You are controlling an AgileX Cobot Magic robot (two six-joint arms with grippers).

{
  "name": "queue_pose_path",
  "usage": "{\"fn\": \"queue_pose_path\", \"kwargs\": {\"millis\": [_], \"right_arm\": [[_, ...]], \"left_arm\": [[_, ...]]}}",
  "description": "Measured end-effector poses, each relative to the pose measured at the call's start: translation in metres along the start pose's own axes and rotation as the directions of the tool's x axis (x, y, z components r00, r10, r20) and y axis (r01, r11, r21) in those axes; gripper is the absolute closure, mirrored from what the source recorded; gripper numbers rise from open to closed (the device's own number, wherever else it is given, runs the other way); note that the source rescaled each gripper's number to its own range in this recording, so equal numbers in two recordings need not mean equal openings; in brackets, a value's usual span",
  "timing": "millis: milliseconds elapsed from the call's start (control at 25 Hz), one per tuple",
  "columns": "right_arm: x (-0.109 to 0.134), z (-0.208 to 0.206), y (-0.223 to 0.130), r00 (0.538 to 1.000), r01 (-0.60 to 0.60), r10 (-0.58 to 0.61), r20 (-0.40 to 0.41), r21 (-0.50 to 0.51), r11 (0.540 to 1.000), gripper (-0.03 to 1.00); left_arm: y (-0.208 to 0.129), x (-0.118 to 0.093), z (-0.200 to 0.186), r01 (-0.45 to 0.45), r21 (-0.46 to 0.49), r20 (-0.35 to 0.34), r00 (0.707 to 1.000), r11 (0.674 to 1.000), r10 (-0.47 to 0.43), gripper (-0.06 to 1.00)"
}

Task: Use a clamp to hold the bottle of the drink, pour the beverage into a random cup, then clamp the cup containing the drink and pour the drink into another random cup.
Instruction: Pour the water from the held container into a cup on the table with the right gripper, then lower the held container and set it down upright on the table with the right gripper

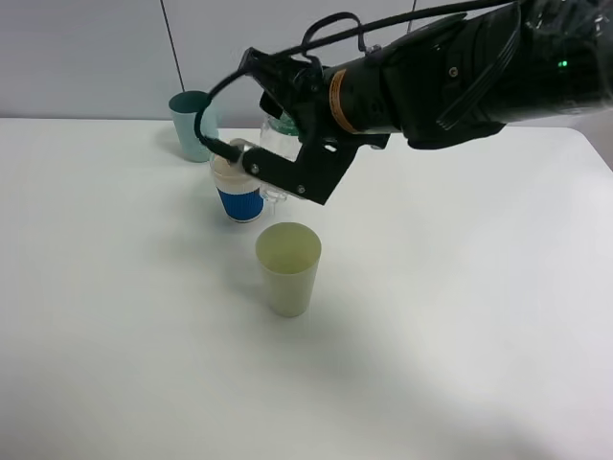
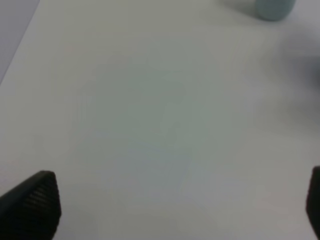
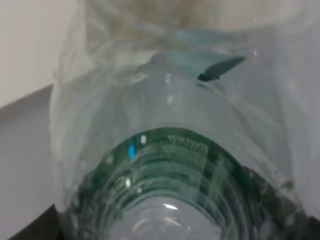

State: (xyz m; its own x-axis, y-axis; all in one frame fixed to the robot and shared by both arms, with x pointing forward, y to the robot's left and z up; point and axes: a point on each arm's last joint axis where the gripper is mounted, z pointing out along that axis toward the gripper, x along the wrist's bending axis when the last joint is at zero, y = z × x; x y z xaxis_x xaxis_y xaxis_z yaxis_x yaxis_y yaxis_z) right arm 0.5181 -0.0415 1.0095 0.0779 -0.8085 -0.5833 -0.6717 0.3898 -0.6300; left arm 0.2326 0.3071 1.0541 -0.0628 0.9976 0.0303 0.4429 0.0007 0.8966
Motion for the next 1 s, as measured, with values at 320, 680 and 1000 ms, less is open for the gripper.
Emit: {"fn": "queue_pose_path", "kwargs": {"millis": [320,680,1000], "right_arm": [[0.008,0.001,-0.004,0.806,-0.589,0.59,-0.042,0.041,0.807,0.94],[0.032,0.006,-0.028,0.159,-0.984,0.987,-0.014,0.077,0.16,0.94],[0.054,0.009,-0.056,-0.427,-0.904,0.904,-0.01,0.01,-0.427,0.94]], "left_arm": [[0.0,0.0,0.0,0.0,0.0,0.0,1.0,1.0,0.0,-0.06],[0.0,0.0,0.0,0.0,0.0,0.0,1.0,1.0,0.0,-0.06],[0.0,0.0,0.0,0.0,0.0,0.0,1.0,1.0,0.0,-0.06]]}}
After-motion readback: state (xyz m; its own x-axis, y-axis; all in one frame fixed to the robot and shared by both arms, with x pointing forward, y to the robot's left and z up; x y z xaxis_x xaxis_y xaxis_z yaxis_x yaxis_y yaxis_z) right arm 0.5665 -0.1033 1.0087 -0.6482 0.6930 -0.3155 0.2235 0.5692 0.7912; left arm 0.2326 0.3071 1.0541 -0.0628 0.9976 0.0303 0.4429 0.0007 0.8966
